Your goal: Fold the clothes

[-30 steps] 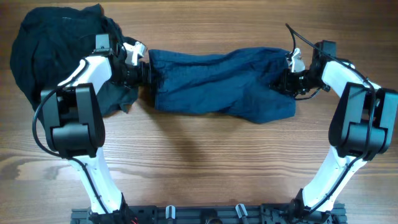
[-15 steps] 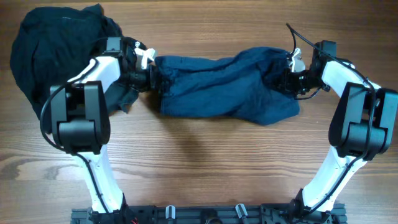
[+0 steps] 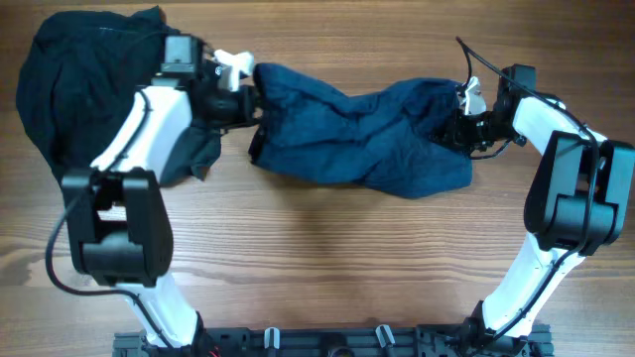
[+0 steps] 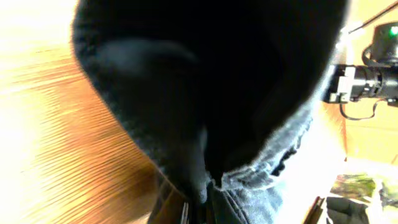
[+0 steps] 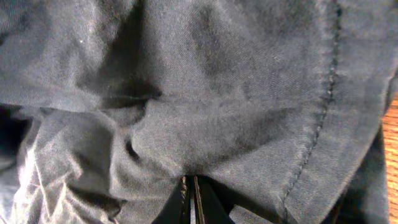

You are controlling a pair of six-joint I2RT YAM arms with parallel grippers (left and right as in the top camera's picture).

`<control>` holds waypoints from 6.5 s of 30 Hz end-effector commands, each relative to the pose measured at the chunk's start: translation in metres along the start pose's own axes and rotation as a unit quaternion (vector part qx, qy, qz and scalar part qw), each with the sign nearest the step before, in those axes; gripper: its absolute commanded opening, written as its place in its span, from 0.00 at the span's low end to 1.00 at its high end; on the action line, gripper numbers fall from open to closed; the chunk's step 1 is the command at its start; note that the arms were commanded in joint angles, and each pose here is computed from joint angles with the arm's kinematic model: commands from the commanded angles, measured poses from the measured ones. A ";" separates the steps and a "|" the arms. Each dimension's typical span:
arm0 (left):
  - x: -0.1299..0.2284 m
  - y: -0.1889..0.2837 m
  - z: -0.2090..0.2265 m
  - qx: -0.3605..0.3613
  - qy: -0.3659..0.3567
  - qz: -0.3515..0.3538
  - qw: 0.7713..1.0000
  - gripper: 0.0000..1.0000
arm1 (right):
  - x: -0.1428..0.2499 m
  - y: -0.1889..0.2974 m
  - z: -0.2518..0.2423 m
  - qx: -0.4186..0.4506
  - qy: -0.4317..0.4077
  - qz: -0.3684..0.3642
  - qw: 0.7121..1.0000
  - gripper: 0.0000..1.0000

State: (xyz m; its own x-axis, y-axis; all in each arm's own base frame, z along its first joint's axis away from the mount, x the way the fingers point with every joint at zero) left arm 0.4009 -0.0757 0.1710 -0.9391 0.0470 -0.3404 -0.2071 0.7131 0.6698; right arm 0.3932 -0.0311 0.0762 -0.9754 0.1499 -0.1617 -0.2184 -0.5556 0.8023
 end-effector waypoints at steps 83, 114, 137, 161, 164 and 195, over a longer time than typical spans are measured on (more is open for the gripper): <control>-0.015 0.077 -0.166 -0.167 -0.041 -0.280 0.945 0.89 | 0.019 0.161 0.157 0.075 0.075 -0.147 0.983 0.67; -0.007 0.075 -0.159 -0.195 -0.026 -0.257 0.946 0.90 | 0.008 0.061 0.180 0.122 0.025 -0.083 0.989 0.04; -0.005 0.074 -0.158 -0.198 -0.024 -0.250 0.947 0.91 | 0.013 0.102 0.063 0.219 -0.112 -0.025 0.969 0.64; -0.005 0.067 -0.153 -0.204 -0.019 -0.239 0.949 0.92 | 0.011 0.091 0.094 0.081 -0.054 0.024 0.995 0.04; -0.005 0.067 -0.153 -0.204 -0.019 -0.238 0.949 0.92 | 0.027 0.075 0.069 0.099 -0.094 0.041 0.990 0.04; -0.009 0.036 -0.131 -0.220 -0.003 -0.198 0.955 0.99 | 0.011 0.152 0.092 0.079 -0.017 -0.091 0.993 0.69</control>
State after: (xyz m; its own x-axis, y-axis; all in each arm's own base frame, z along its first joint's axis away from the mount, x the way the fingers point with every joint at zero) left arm 0.3604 -0.1403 0.2961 -0.7470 -0.1700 -0.6427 -0.6581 0.3260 0.6787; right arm 0.3589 -0.0437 0.2209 -0.9216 0.3136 -0.2288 -0.3305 -0.3245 0.8863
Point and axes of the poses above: each gripper's point midway between its finger pads, its own y axis back along the fingers, its own z axis along the line the jaws close on, x = y × z, the point moved 10 cm from there along y, back along the fingers, and after that the axes turned 2 degrees about -y, right-handed, at the moved point
